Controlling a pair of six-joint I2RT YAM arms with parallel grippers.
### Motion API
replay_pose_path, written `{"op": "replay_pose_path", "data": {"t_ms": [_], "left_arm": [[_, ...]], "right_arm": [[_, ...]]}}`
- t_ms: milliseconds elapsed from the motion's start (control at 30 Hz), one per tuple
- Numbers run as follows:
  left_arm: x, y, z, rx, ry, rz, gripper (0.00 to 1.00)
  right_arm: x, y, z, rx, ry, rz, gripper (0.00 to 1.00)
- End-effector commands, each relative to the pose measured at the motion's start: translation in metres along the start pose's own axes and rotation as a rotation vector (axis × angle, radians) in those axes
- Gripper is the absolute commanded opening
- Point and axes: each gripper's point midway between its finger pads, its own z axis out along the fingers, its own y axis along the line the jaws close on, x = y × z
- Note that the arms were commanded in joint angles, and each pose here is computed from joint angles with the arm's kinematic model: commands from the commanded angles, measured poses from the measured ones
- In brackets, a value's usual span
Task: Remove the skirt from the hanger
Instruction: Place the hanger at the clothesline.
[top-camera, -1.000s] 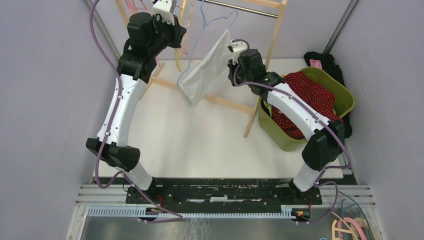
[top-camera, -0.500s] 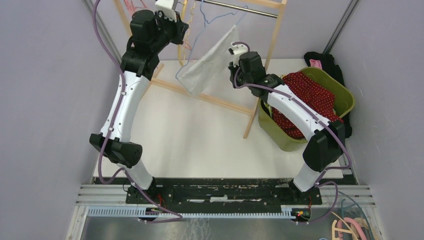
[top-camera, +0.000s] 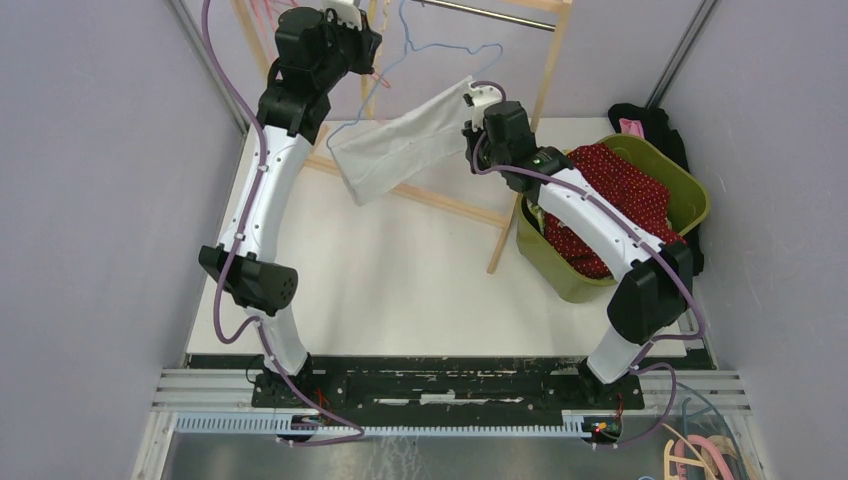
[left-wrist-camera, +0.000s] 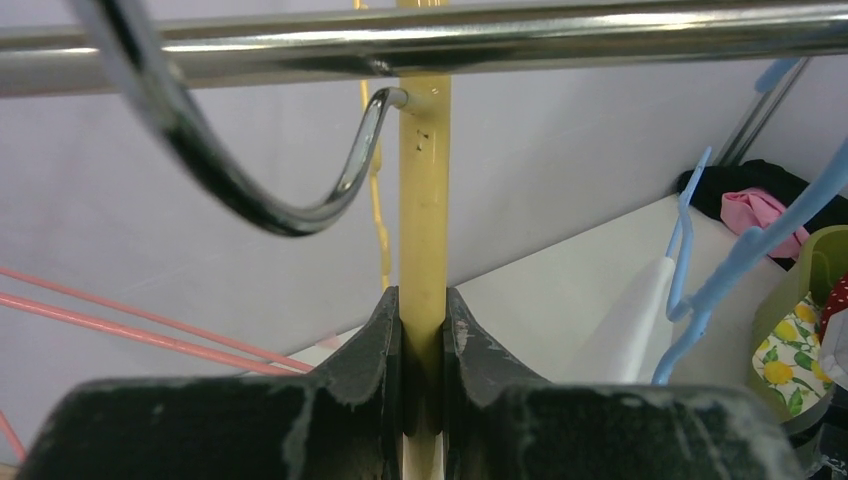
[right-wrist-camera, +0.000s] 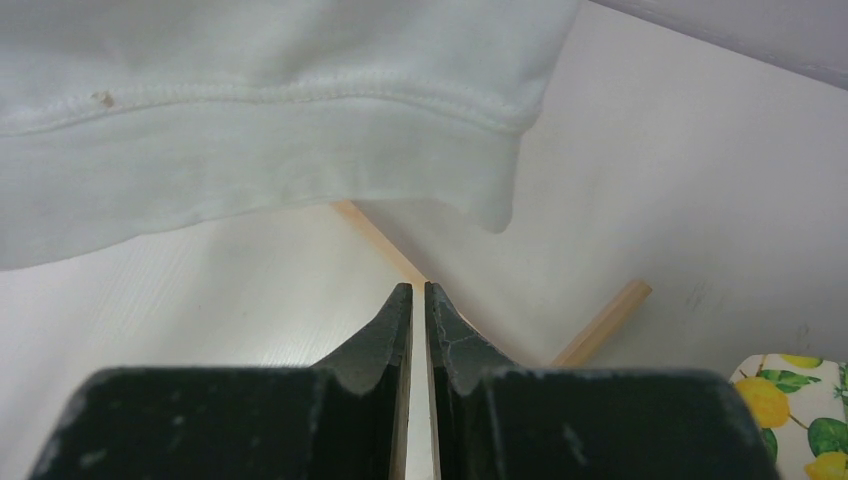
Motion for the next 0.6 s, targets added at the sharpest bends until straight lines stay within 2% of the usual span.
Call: {"op": "replay_pose_path", "data": {"t_ms": [0,233,567], "left_arm": [[-0.026,0.002,-0.007,-0.011,-0.077,0.065,0.03],[-0.060,-0.003,-0.025,0.010,-0.155,0.077,0.03],[-0.078,0.004,-0.031,-0.022,-0.201,0.099,0.03]], "right_arm": [[-0.026,-0.005,-0.014,0.013,-0.088,0.003,0.13],[-0.020,-0.004,-0.011,0.009,-0.079,0.006,0.13],[-0.015,-0.005,-0.008,0.011,-0.069,0.004,0.14]]}}
